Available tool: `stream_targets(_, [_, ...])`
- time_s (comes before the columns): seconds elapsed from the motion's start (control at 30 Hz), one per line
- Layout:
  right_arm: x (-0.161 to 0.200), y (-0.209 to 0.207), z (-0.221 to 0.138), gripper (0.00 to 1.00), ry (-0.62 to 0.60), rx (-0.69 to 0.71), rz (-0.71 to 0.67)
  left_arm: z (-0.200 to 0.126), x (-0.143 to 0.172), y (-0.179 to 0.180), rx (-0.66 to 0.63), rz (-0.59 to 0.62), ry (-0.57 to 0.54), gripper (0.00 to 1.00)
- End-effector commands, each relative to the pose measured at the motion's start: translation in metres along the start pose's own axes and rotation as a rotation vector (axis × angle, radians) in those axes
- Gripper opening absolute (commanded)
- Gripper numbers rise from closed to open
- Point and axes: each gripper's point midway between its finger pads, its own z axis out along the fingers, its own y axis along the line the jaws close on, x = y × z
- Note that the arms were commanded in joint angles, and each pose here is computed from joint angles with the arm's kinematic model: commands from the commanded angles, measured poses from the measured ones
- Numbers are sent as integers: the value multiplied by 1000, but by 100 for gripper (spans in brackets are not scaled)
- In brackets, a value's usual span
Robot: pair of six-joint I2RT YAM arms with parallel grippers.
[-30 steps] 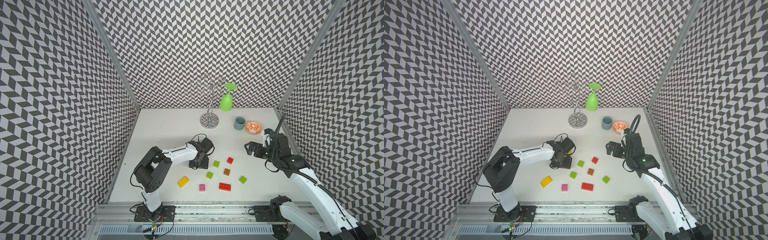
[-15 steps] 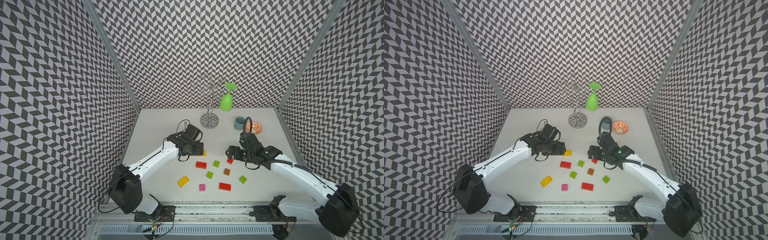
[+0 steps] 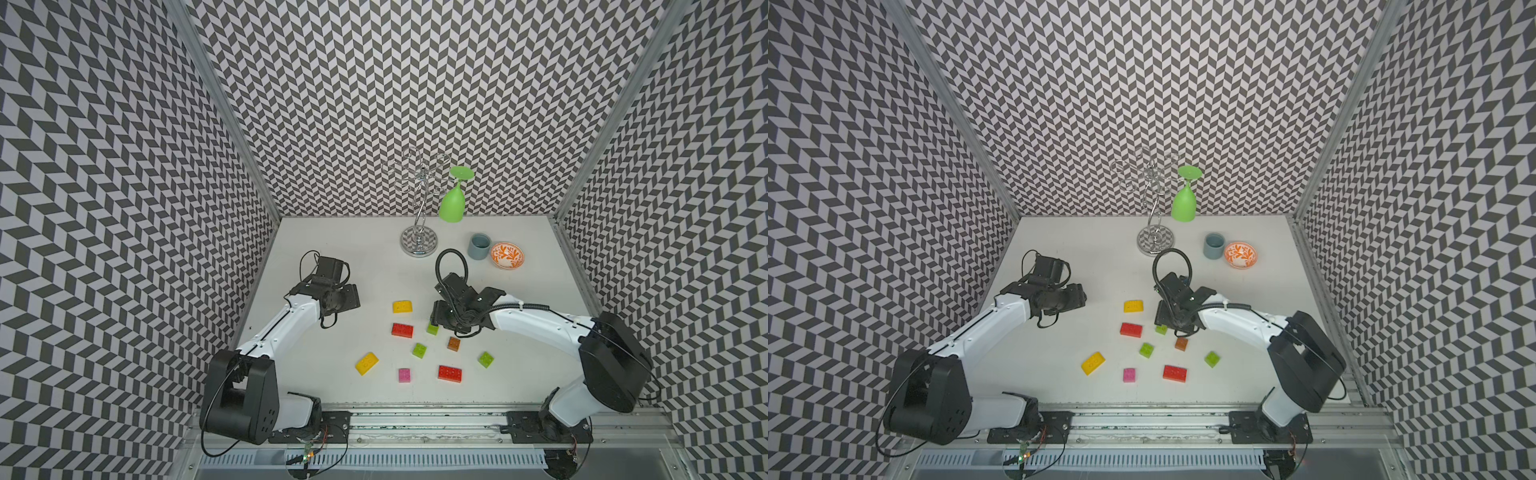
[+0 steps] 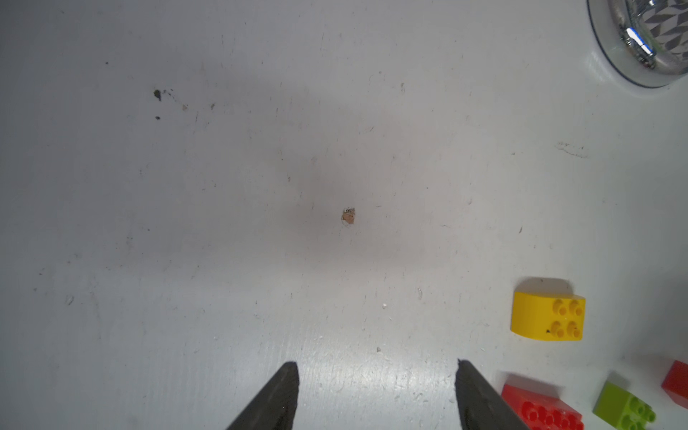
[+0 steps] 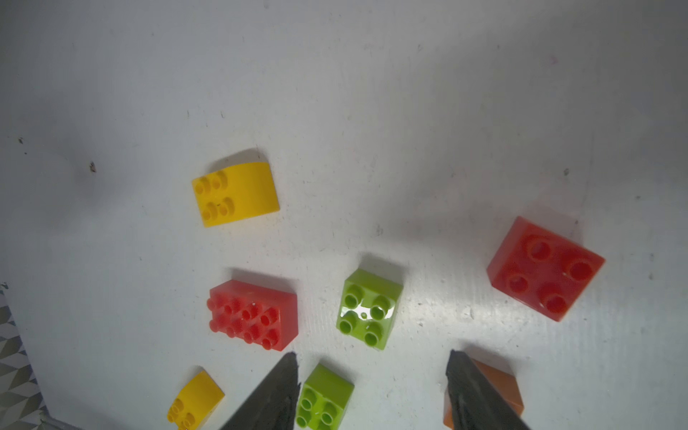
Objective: Assemble the letter s with lego
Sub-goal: Pick up the lego brick from the center of the board.
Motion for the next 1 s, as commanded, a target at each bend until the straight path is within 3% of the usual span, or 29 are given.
stream_targets(0.0, [-10, 15, 6, 66, -48, 8, 29, 5, -5, -6, 58, 31, -24, 68])
stream_targets(0.43, [1, 8, 32, 74, -7, 185, 20, 6, -2, -6, 67, 29, -19, 67])
stream_targets(0.77, [12, 3, 37, 60, 7, 198, 46, 5, -1, -8, 77, 29, -18, 65])
stream_targets(0.97, [15, 0, 41, 58, 18, 215, 46, 6, -1, -8, 79, 28, -16, 64])
